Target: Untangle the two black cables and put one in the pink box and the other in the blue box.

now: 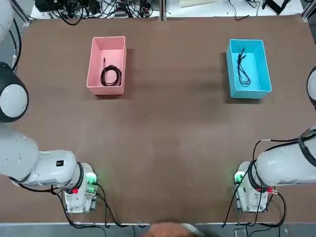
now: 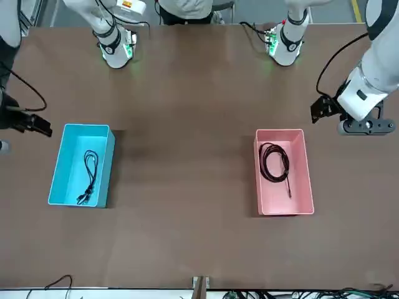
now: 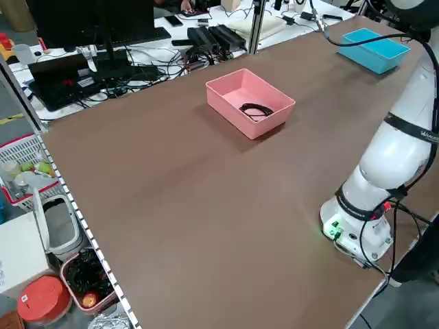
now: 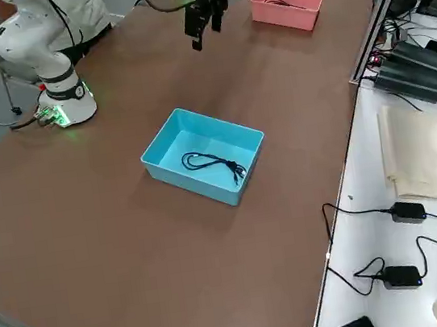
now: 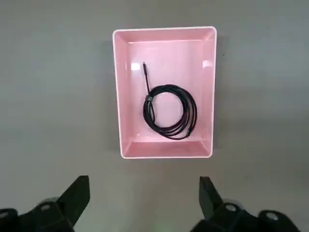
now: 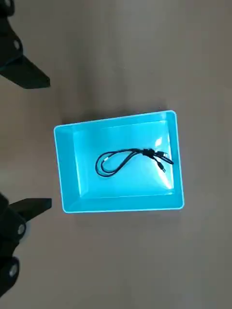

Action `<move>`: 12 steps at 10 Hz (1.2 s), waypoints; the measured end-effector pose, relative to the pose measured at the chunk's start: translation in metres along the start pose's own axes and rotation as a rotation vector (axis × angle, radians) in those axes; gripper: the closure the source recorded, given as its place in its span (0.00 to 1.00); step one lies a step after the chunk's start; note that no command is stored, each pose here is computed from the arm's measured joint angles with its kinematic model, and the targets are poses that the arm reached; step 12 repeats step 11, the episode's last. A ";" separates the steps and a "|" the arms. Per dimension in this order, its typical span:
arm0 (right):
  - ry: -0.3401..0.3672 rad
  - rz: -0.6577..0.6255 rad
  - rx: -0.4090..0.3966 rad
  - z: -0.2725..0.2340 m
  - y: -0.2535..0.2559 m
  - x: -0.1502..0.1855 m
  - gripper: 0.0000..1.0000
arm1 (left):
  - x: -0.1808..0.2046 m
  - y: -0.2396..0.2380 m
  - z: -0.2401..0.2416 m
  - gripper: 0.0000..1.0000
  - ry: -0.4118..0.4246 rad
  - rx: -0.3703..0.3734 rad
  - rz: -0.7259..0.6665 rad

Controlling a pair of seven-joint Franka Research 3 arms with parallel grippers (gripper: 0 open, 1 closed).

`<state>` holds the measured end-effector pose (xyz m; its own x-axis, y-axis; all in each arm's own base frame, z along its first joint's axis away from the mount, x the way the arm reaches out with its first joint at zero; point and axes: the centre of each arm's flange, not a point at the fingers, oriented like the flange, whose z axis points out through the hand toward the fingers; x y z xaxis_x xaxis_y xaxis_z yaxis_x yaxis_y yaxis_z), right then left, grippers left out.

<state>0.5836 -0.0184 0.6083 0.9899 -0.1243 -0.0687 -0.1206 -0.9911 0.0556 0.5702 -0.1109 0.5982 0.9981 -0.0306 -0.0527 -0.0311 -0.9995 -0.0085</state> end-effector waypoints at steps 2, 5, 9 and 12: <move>-0.002 -0.019 0.002 -0.016 0.003 -0.014 0.00 | 0.006 -0.005 0.009 0.00 -0.014 -0.004 -0.008; 0.016 -0.062 0.009 -0.040 0.009 -0.035 0.00 | 0.008 -0.005 0.012 0.00 -0.018 -0.005 -0.007; 0.015 -0.071 0.009 -0.039 0.009 -0.038 0.00 | 0.008 -0.006 0.011 0.00 -0.017 -0.005 -0.010; 0.031 -0.075 0.010 -0.031 0.009 -0.034 0.00 | 0.008 -0.009 0.010 0.00 -0.015 -0.005 -0.015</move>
